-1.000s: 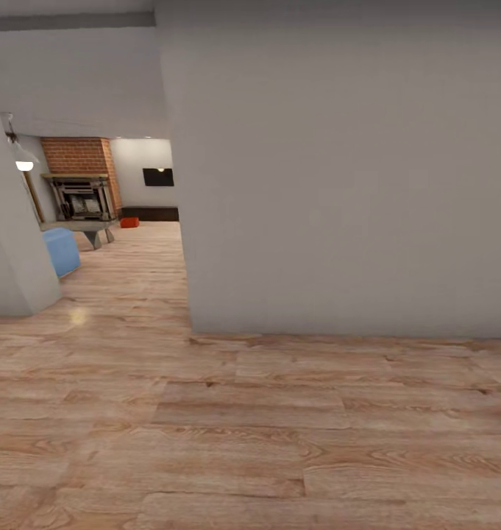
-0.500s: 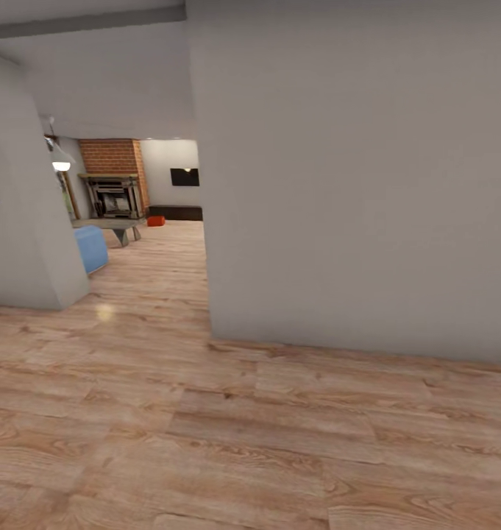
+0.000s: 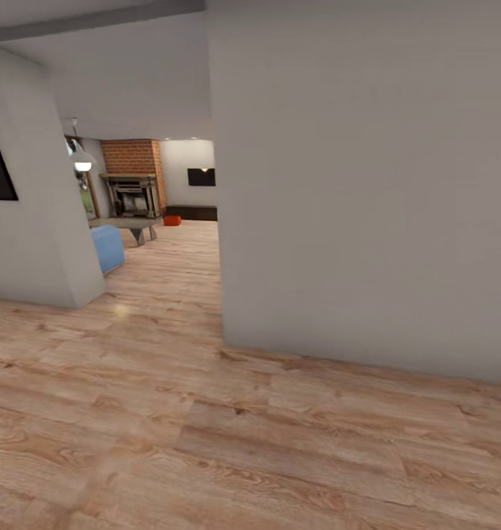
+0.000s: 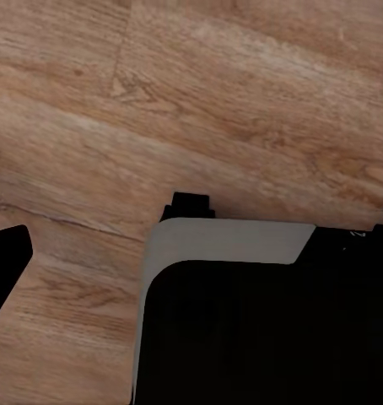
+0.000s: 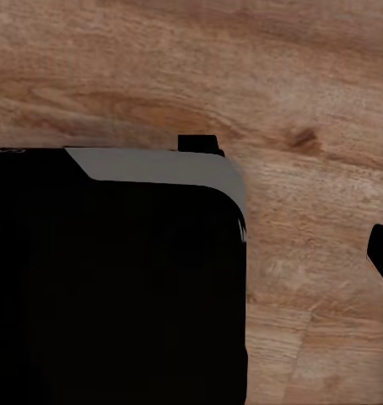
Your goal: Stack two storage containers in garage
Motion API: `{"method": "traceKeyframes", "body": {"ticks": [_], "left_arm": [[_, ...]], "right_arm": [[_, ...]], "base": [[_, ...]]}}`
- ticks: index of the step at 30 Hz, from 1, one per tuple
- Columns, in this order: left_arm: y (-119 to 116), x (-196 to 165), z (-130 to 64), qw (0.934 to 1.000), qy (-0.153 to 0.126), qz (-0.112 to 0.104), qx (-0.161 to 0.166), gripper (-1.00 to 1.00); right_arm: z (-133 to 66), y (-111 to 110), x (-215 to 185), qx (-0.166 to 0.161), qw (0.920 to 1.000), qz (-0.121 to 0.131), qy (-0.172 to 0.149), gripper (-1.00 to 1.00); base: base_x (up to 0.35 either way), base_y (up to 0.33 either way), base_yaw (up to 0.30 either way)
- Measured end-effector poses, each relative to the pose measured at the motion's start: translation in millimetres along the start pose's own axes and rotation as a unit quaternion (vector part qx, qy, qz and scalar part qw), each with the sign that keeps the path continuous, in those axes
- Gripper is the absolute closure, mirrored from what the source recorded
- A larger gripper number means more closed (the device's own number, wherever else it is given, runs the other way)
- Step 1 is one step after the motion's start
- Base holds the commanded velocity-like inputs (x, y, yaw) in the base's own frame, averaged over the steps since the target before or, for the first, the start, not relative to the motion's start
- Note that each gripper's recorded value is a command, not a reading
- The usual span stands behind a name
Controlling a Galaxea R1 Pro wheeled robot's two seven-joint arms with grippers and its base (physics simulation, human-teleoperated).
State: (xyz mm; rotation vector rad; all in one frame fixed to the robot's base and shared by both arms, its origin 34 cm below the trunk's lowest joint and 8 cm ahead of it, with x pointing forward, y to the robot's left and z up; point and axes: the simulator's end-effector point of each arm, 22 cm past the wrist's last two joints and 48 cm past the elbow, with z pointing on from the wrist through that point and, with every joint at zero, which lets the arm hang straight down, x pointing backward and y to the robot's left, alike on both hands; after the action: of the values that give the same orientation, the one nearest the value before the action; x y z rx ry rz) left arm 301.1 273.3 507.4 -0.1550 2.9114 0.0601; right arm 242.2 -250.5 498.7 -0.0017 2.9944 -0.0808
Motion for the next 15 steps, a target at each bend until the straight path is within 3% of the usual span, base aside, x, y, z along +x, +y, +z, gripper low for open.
{"method": "traceKeyframes", "body": {"ticks": [15], "left_arm": [[0.0, 0.0, 0.0, 1.0, 0.0, 0.0, 0.0, -1.0]], "right_arm": [[0.0, 0.3, 0.0, 0.0, 1.0, 0.0, 0.0, -1.0]], "base": [[0.315, 0.0, 0.269]]}}
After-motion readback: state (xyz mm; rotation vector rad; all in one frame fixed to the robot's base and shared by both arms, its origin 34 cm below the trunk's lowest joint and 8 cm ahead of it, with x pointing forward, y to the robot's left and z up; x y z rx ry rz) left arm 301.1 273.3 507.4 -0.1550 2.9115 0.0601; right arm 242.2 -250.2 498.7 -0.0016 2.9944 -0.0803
